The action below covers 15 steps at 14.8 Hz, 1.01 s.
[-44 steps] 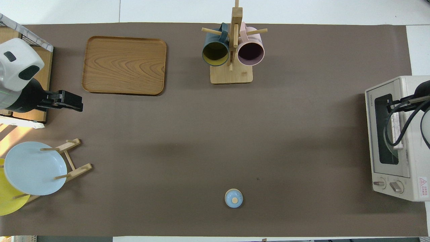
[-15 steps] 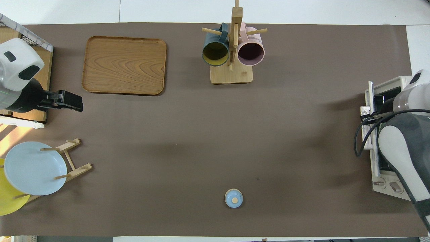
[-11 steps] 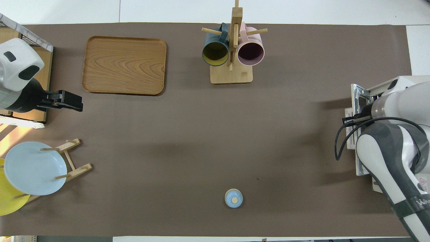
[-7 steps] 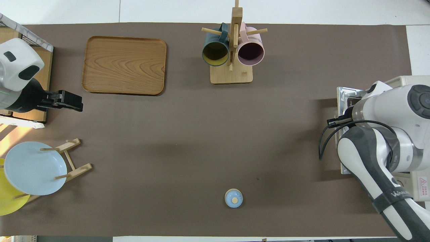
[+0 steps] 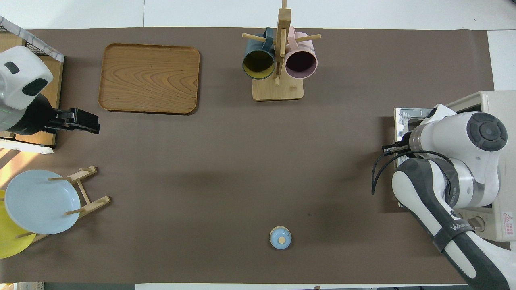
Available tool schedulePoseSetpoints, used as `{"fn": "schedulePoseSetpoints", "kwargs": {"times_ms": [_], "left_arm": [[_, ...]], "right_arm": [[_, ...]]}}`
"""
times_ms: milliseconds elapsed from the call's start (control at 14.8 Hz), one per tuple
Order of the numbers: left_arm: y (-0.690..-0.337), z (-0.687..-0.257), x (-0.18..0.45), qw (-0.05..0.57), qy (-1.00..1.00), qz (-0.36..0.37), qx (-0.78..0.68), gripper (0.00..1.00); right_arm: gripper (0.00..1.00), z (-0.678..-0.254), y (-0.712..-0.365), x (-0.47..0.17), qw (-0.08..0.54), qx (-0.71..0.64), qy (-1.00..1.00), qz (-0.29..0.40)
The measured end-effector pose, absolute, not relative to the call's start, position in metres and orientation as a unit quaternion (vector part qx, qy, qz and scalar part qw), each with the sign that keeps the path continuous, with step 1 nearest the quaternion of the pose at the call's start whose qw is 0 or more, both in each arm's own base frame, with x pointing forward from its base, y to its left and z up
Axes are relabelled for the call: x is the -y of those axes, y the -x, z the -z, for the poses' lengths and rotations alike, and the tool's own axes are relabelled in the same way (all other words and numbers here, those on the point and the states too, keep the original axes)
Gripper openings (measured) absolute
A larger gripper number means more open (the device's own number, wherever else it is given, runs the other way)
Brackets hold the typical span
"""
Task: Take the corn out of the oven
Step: 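Reach the right gripper into the open toaster oven toward the plate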
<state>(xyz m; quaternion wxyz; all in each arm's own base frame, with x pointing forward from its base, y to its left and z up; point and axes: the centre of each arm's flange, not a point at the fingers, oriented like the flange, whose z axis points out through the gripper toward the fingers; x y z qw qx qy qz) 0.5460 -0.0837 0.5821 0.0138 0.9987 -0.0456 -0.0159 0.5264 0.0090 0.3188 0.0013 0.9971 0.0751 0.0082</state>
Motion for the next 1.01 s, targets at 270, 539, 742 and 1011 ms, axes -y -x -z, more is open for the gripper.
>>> {"fn": "schedulePoseSetpoints", "kwargs": {"times_ms": [270,539,742,1011], "left_arm": [[-0.546,-0.582,0.084,0.014,-0.999,0.016,0.046,1.00],[-0.546,-0.582,0.084,0.014,-0.999,0.016,0.046,1.00],[-0.546,-0.582,0.084,0.014,-0.999,0.016,0.046,1.00],[-0.546,-0.582,0.084,0.014,-0.999,0.016,0.046,1.00]], "right_arm": [[0.01,-0.303,-0.528,-0.009,-0.001,-0.064,-0.998,-0.005],[0.01,-0.302,-0.527,-0.032,-0.001,-0.032,-0.999,-0.003],[0.01,-0.314,-0.527,-0.074,0.000,-0.034,-0.999,-0.003],[0.05,-0.381,-0.535,-0.062,0.009,-0.017,-0.999,0.034]]}}
